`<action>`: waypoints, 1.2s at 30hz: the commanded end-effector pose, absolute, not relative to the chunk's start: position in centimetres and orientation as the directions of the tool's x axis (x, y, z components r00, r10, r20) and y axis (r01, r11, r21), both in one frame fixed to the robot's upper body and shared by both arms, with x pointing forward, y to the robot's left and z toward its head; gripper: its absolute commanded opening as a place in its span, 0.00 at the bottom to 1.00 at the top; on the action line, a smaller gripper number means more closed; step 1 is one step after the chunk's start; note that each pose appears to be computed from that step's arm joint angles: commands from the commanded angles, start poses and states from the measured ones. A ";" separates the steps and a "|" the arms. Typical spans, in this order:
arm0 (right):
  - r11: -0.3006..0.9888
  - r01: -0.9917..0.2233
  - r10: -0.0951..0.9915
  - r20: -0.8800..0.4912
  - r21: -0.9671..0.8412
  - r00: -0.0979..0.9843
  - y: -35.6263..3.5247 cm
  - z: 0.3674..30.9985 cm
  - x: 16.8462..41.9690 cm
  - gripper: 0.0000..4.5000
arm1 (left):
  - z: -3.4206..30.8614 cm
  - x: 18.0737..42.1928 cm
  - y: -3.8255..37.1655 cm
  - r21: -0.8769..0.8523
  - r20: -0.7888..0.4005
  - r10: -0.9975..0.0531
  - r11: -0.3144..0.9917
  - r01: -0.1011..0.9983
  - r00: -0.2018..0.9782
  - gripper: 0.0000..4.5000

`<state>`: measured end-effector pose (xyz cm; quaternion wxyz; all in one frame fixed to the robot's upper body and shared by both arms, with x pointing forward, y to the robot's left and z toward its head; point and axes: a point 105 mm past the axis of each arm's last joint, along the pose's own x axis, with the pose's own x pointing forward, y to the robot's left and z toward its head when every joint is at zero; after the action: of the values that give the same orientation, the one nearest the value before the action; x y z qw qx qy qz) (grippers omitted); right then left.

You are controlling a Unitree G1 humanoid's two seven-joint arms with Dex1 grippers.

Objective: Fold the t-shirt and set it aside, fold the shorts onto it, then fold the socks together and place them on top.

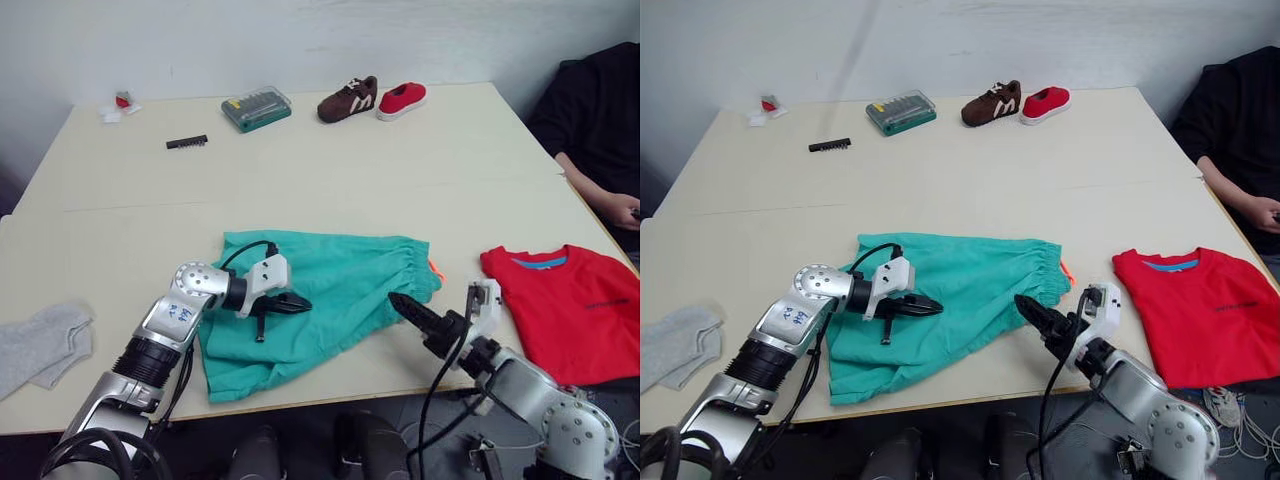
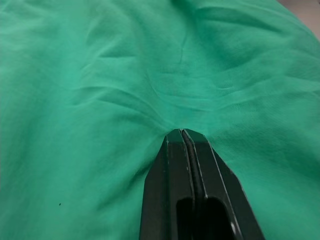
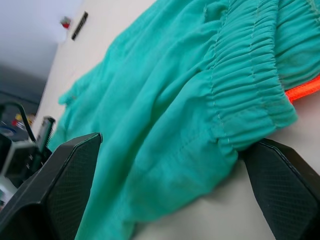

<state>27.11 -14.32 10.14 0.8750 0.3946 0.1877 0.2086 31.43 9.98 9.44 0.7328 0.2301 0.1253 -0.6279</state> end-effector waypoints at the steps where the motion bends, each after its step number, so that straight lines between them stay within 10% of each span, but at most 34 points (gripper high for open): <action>1: 0.579 -0.133 0.470 -0.197 0.804 0.860 -14.9 9.0 28.5 1.00 | 9.2 31.1 10.3 0.181 -0.485 -0.853 0.116 0.977 0.192 0.00; 8: 0.599 -0.262 0.530 -0.129 0.756 0.838 -13.6 10.7 29.3 0.91 | 9.1 31.1 10.9 0.179 -0.483 -0.844 0.163 0.970 0.231 0.00; 20: 0.544 -0.732 0.791 0.042 0.410 0.611 -8.7 17.4 27.2 0.01 | 8.8 32.4 11.6 0.218 -0.472 -0.812 0.269 0.938 0.343 0.00; 36: 0.095 -0.964 0.969 -0.199 -0.247 0.146 -1.1 18.8 27.6 0.00 | 17.5 27.2 18.0 0.123 -0.292 -0.824 0.470 0.874 0.485 0.00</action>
<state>28.31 -1.89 17.71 0.7607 -0.1440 0.0272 0.6323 28.04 17.28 16.45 0.8463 0.1356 0.1023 -0.5049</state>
